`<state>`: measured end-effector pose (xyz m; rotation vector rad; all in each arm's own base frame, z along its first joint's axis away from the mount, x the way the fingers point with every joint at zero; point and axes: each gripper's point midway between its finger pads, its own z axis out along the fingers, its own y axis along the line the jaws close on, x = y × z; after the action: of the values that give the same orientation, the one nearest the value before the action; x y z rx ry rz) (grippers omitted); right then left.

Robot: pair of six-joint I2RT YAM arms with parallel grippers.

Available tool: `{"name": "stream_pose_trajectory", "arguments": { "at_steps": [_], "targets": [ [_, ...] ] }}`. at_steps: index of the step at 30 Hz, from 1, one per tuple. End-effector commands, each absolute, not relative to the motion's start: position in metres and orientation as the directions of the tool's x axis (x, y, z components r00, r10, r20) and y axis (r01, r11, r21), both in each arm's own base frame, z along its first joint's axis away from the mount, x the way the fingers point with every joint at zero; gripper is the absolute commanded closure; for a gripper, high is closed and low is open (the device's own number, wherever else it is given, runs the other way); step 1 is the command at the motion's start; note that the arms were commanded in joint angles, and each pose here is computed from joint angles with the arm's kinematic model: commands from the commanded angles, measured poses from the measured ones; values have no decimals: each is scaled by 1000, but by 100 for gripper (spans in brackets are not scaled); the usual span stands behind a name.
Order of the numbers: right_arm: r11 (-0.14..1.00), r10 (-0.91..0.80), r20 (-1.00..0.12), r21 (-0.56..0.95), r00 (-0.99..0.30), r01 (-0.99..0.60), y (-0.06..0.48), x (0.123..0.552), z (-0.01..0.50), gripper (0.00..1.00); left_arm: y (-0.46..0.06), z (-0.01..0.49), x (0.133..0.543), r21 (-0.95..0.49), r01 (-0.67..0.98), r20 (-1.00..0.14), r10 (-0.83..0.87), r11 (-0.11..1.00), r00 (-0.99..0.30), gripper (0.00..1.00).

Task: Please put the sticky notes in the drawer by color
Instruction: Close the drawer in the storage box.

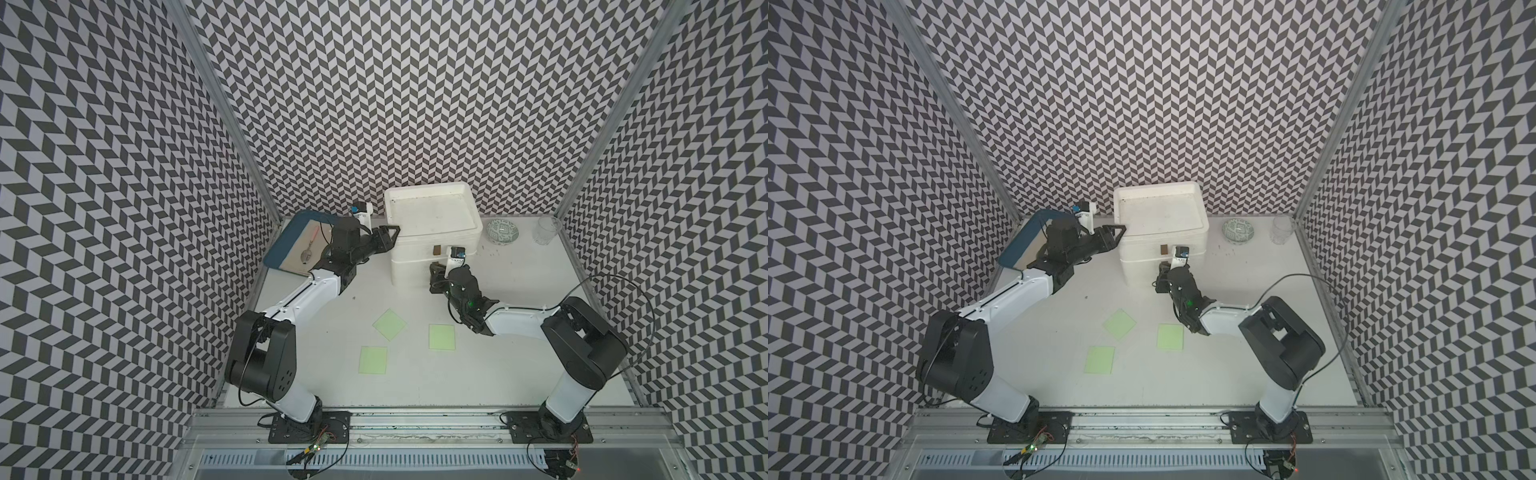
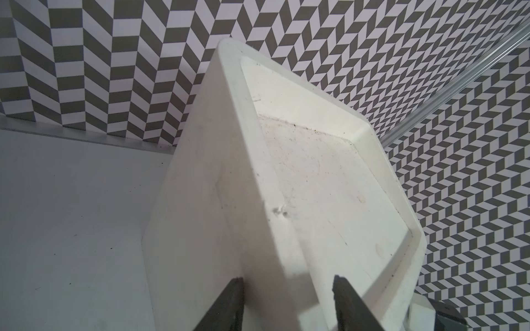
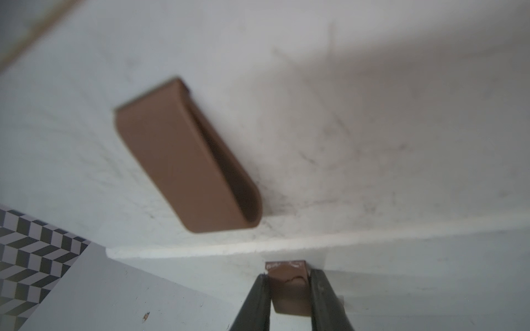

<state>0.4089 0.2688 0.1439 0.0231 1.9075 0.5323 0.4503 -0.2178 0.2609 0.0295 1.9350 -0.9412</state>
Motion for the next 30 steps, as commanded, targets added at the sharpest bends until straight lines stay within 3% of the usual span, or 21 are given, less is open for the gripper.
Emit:
{"name": "stream_pose_trajectory", "arguments": {
  "at_steps": [1,7,13,24,30],
  "targets": [
    [872,283,-889,395,-360,-288,272,398,172,71,-226,207,423,-603,347,-687,-246,719,-684,48],
    [833,274,-876,422,-397,-358,266,367,206,56,-221,195,416,-561,369,-717,-211,741,-664,46],
    [764,250,-803,507,-541,-399,258,365,206,38,-220,183,401,-573,395,-725,-218,719,-654,46],
    [551,354,-663,717,-659,-426,276,389,217,37,-218,187,392,-563,410,-738,-213,718,-641,45],
    [546,413,-664,728,-624,-414,272,400,227,39,-217,193,390,-562,419,-745,-216,713,-632,45]
  ]
}}
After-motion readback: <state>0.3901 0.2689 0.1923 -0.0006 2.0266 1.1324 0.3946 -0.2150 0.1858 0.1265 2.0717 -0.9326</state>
